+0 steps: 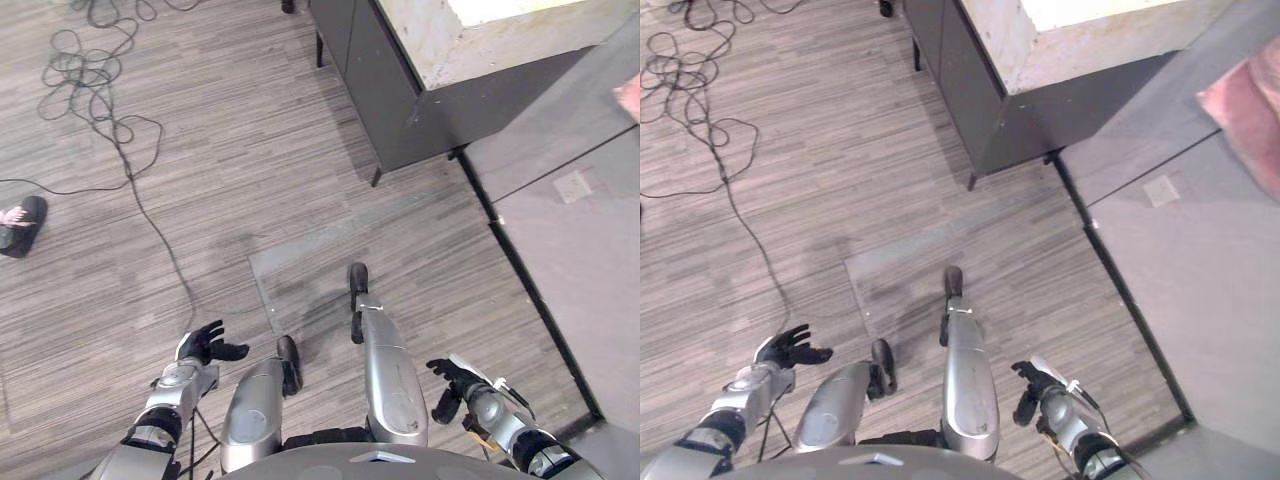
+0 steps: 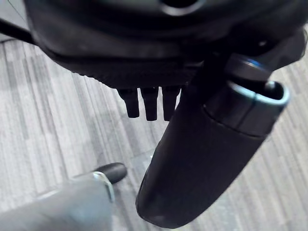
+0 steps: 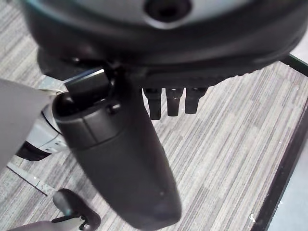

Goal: Organize the bathroom.

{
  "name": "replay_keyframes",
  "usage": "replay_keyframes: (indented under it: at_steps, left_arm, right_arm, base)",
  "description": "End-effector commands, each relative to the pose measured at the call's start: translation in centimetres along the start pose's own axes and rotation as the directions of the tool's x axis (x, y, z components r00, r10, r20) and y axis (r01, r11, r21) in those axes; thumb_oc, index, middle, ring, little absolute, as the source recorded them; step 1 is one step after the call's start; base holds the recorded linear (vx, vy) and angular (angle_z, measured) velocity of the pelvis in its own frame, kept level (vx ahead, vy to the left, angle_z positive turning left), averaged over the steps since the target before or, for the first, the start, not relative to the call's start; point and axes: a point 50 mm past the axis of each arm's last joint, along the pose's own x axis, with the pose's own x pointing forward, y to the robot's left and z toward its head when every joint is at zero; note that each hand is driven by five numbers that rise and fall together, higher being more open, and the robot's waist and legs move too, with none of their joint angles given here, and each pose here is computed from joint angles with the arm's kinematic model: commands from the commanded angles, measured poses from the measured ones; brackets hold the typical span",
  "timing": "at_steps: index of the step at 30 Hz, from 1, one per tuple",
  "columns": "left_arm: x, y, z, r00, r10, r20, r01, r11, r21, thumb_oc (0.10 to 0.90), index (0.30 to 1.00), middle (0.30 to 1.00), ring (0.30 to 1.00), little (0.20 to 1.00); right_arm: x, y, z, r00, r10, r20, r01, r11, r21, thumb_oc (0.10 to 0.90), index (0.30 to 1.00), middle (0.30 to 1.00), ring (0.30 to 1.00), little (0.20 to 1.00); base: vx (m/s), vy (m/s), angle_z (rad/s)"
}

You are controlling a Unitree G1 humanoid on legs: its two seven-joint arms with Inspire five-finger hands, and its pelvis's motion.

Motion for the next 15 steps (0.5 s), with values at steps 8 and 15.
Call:
replay_keyframes:
  at_steps: [8,15]
  left_arm:
    - [-0.6,1.3,-1.5,1.0,0.024,-0.015,-0.023,0.996,0.084,0.8,0.9,0.9,0.9,0.9]
    - [-0.8,1.5,-2.5,0.995,0.089,-0.038,-0.088,0.996,0.033,0.8,0.9,0.9,0.9,0.9]
  right_arm:
    - [-0.4,-2.2,-1.7,0.993,-0.102,-0.054,0.105,0.993,0.05,0.8,0.9,0.9,0.9,0.9]
    - [-0.6,-1.5,-2.2,0.99,-0.125,-0.07,0.133,0.981,0.139,0.8,0.9,0.9,0.9,0.9]
  base:
    - [0.2,-0.057,0.15]
    - [0.2,-0.039,0.05]
